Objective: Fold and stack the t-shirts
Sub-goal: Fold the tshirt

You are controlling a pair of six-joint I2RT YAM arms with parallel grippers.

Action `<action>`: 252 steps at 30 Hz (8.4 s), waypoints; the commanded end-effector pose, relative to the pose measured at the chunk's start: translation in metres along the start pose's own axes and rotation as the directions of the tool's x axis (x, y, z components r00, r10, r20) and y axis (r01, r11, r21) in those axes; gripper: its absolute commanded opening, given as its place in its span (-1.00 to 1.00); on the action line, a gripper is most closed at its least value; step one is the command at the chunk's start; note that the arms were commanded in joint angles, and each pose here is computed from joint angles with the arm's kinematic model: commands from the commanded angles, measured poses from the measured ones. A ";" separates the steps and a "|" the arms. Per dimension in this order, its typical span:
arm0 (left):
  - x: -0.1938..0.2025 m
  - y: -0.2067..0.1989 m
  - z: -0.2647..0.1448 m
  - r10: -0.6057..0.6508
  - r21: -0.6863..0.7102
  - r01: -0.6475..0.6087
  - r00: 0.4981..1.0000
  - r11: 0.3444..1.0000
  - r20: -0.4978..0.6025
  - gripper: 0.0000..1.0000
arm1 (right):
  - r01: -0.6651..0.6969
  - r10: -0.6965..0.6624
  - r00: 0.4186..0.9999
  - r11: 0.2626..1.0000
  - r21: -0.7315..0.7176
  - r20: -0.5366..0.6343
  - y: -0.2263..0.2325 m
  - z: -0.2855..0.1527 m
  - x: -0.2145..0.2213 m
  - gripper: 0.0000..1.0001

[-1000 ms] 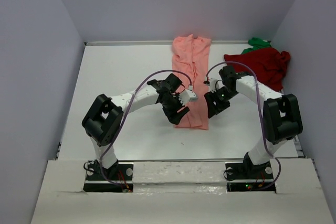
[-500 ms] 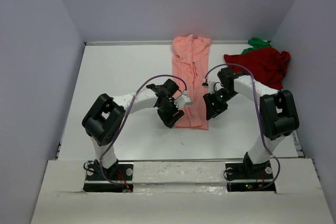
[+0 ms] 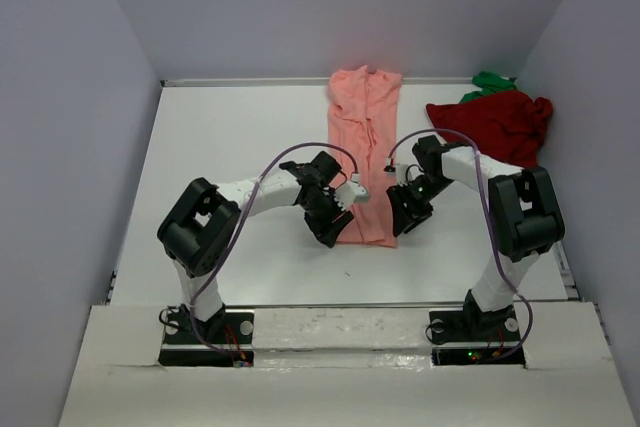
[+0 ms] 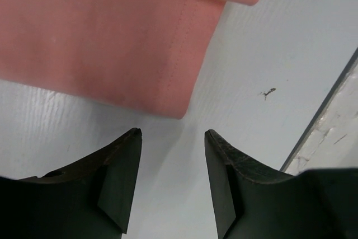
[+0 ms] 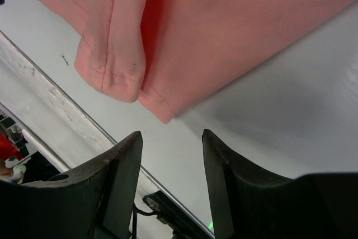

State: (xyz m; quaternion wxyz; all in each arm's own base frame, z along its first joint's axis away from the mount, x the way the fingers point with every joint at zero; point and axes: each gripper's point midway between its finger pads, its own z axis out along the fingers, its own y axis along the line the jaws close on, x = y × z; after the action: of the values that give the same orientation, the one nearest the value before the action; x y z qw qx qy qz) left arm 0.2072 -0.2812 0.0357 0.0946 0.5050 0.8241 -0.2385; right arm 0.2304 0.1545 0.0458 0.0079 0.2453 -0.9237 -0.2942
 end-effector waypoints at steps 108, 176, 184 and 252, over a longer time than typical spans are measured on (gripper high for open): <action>-0.013 -0.009 0.013 -0.089 0.144 0.089 0.996 0.986 -0.006 -1.00 | -0.063 0.057 0.996 0.994 -0.084 -0.075 -0.001 0.015 0.012 -0.10; -0.071 0.018 -0.050 0.055 -0.107 -0.041 0.990 0.993 0.132 -1.00 | 0.064 -0.063 0.993 0.998 -0.006 0.097 0.018 -0.053 -0.070 -1.00; -0.099 0.034 -0.061 0.051 -0.152 -0.024 0.984 0.988 0.173 -1.00 | 0.080 -0.082 0.991 0.996 0.025 0.109 0.014 -0.057 -0.079 -1.00; -0.179 0.172 -0.104 0.009 -0.455 0.167 0.933 0.875 0.360 -1.00 | -0.006 -0.210 0.882 0.890 0.455 0.422 -0.079 -0.117 -0.232 -1.00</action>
State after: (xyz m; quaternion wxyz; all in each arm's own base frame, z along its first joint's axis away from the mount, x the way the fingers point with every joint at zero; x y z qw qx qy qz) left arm 0.4336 -0.3074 0.1213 0.3150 0.3827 0.8591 -0.1276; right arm 0.4520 0.1534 0.1103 -0.2191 0.2293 -0.9352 -0.1576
